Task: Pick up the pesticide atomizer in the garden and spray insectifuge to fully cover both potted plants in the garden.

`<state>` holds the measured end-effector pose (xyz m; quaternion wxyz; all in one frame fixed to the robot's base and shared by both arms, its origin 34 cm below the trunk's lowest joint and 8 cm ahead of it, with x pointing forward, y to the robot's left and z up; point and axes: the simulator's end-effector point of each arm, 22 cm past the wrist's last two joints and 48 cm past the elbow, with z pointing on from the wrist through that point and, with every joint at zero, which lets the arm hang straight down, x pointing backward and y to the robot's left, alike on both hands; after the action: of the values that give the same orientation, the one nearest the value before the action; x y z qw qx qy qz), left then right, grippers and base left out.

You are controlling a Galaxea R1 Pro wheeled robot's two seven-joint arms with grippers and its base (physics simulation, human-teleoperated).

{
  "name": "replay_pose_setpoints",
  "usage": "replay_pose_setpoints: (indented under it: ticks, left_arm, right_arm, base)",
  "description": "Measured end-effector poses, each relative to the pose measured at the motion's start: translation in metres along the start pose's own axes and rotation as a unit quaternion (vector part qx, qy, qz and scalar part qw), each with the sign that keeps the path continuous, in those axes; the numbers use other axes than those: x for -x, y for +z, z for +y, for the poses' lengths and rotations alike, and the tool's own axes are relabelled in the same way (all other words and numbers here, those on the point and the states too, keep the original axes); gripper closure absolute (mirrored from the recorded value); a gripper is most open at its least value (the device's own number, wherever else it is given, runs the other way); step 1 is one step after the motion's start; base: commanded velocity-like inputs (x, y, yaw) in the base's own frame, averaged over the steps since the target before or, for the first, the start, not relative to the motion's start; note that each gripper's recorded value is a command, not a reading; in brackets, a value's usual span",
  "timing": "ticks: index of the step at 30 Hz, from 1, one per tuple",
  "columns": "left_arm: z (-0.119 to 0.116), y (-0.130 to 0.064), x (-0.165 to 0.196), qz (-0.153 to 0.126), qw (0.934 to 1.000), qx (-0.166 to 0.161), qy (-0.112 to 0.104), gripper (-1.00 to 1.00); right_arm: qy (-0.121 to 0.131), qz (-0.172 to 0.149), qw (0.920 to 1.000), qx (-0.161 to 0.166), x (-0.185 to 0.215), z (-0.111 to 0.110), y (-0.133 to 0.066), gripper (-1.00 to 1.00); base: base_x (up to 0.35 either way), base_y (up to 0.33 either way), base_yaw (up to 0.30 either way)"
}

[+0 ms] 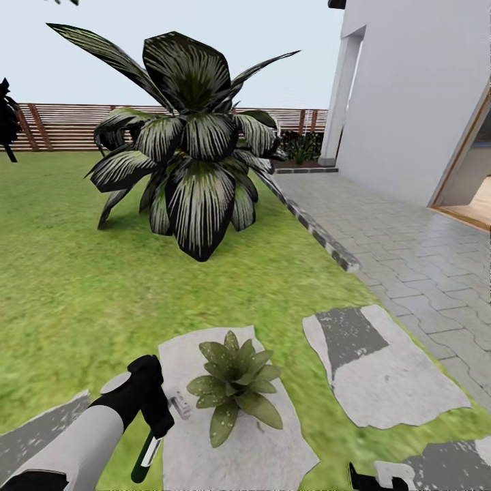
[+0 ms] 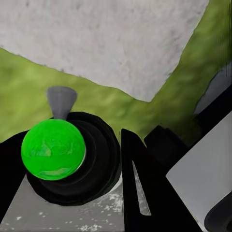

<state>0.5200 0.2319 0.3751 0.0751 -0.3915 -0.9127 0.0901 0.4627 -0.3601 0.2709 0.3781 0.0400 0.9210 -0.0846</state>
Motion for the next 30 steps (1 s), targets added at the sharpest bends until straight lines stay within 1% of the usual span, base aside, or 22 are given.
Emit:
replay_pose_setpoints:
  ticks: [7,10,16,18,19,20,22,25,28,29,30]
  left_arm:
    - [0.001,0.0,0.0,0.0,1.0,0.002,0.0,1.0]
    - [0.001,0.0,0.0,0.0,1.0,0.002,0.0,1.0]
    - [0.0,0.001,-0.001,0.001,1.0,0.0,0.0,1.0]
    - [-0.002,0.004,-0.005,0.007,1.0,-0.005,-0.002,1.0]
    - [-0.006,0.011,-0.012,0.017,0.9998,-0.013,-0.005,1.0]
    - [-0.007,0.015,-0.016,0.022,0.9996,-0.014,-0.006,1.0]
    - [-0.005,0.018,-0.017,0.026,0.9996,-0.005,-0.006,1.0]
    - [-0.011,0.023,-0.001,0.011,0.9999,0.003,-0.004,1.0]
    - [-0.014,0.033,0.007,0.009,0.9996,0.026,-0.002,1.0]
    - [-0.014,0.035,0.011,0.004,0.9995,0.031,-0.004,1.0]
    - [-0.015,0.036,0.014,-0.004,0.9995,0.029,-0.01,1.0]
  right_arm:
    - [0.0,0.0,1.0,0.0,0.0,0.0,0.0,-1.0]
    - [0.0,0.0,1.0,0.0,0.0,0.0,0.0,-1.0]
    - [0.0,0.0,1.0,0.001,0.0,0.002,0.0,-1.0]
    - [0.0,0.0,1.0,0.002,0.0,0.002,0.0,-1.0]
    - [0.0,0.0,1.0,0.002,0.0,0.002,0.0,-1.0]
    - [0.0,0.0,1.0,0.002,0.0,0.002,0.0,-1.0]
    - [0.0,0.0,1.0,0.002,0.0,0.003,0.0,-1.0]
    - [0.0,0.0,1.0,0.002,0.0,0.002,0.0,-1.0]
    - [0.001,0.0,1.0,0.001,0.0,0.002,0.0,-1.0]
    - [0.001,0.0,1.0,0.001,0.0,0.002,0.0,-1.0]
    - [0.0,0.0,1.0,0.002,0.0,0.002,0.0,-1.0]
  base:
    - [-0.044,-0.269,0.036]
    - [-0.001,-0.12,0.243]
    - [0.0,-0.004,0.277]
    - [0.0,0.0,0.278]
    - [0.0,0.0,0.278]
    - [0.0,0.0,0.278]
    - [0.0,0.0,0.25]
    - [0.0,0.0,0.067]
    - [0.0,0.0,0.01]
    - [0.0,0.0,0.002]
    - [0.0,0.0,0.0]
